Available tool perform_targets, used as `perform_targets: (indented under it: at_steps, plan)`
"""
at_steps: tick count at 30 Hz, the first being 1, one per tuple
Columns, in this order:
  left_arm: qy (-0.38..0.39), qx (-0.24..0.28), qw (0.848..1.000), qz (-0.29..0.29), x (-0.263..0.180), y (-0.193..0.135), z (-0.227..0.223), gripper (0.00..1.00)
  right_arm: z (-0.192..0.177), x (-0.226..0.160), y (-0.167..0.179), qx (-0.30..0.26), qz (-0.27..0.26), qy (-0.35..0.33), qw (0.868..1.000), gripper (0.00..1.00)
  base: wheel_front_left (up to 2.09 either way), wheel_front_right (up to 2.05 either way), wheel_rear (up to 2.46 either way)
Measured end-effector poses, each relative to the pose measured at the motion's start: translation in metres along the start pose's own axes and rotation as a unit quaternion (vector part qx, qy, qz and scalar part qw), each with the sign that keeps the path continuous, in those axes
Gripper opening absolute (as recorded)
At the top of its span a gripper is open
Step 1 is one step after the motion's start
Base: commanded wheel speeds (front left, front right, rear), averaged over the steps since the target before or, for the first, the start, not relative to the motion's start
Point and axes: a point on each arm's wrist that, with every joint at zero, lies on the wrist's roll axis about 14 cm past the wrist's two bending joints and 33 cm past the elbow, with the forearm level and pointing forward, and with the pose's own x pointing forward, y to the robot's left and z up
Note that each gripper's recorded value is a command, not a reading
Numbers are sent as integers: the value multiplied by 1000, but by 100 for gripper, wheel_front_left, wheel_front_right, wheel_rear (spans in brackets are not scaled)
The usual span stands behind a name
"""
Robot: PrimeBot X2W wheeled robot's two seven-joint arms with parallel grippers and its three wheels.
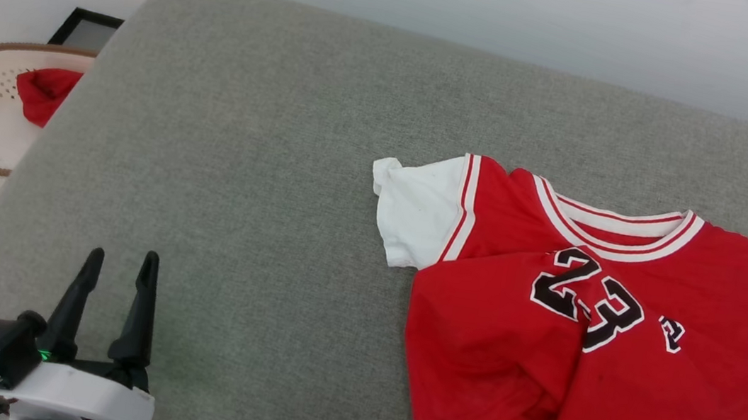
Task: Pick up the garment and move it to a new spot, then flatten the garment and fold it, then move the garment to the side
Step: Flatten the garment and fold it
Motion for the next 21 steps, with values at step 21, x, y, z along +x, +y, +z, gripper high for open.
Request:
perform_targets:
  at_steps: [21]
  plan:
    - [5,21,997,-68,26,-26,-1,100,42,-46,-18,-10,-15,-142,990,100,0,0,0]
